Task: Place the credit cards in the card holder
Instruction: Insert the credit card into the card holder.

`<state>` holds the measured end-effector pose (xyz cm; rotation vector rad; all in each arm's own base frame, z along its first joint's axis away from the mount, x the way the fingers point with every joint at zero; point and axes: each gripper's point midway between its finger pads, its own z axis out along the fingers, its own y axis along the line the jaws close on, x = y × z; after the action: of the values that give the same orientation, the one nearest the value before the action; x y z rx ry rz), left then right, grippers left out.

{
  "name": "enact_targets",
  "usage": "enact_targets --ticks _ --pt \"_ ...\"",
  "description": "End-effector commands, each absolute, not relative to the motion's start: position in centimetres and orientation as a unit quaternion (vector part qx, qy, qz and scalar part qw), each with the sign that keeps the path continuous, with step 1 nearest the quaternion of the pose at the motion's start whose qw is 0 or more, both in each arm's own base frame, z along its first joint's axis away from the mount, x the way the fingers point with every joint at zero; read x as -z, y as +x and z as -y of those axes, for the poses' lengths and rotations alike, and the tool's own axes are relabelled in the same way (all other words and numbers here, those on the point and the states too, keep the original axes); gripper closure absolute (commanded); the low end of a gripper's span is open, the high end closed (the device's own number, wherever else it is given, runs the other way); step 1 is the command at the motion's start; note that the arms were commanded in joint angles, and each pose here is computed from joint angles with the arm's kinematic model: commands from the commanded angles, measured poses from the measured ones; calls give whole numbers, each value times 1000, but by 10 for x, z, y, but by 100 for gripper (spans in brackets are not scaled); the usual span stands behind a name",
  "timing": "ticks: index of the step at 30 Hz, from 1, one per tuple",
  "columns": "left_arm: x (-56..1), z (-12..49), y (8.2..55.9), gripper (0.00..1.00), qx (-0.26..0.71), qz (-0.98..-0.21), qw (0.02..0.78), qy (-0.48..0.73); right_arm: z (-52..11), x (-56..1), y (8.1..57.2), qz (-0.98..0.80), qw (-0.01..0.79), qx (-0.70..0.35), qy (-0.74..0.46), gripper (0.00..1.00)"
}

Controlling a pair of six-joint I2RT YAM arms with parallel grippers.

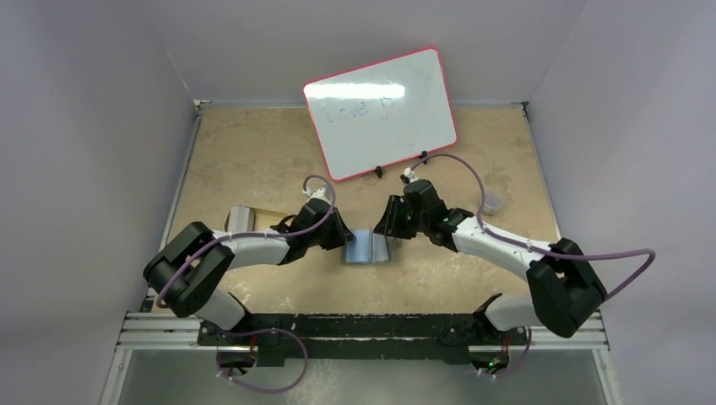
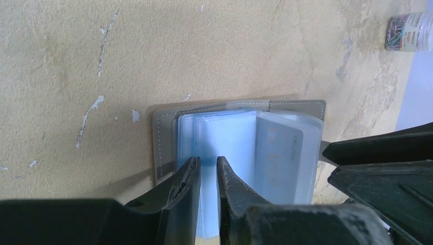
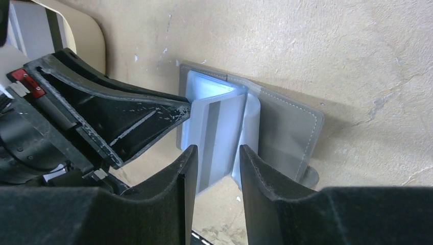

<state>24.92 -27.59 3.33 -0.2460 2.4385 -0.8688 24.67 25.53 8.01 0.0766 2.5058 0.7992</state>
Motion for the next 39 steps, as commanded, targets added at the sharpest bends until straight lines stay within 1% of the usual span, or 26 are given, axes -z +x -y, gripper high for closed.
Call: enact_targets --ticks 1,7,9,13,16,19,24,30,35,39 --pt "-47 283 260 83 328 -896 289 -79 -261 -112 256 -909 282 -307 28 63" --pt "-48 285 262 83 330 -895 290 -77 -277 -138 256 -892 294 -342 14 63" --pt "-50 286 263 83 331 -894 291 -78 -285 -139 254 -891 290 -348 9 63" --pt "-52 288 262 83 334 -894 288 -76 -283 -128 256 -900 285 -328 12 62" --pt "-56 288 261 78 335 -894 289 -73 -276 -115 254 -912 277 -303 9 61" --pt "-62 290 261 74 336 -894 290 -68 -275 -107 247 -917 260 -302 3 61" --pt "-73 296 260 69 334 -895 289 -57 -273 -117 254 -911 284 -298 5 60" --pt "-78 305 258 68 334 -896 287 -50 -269 -122 244 -911 277 -304 2 60" --pt "-84 316 254 67 343 -894 286 -43 -268 -139 249 -901 301 -312 7 60" --pt "-90 325 253 67 354 -888 290 -40 -269 -144 247 -896 303 -324 11 60"
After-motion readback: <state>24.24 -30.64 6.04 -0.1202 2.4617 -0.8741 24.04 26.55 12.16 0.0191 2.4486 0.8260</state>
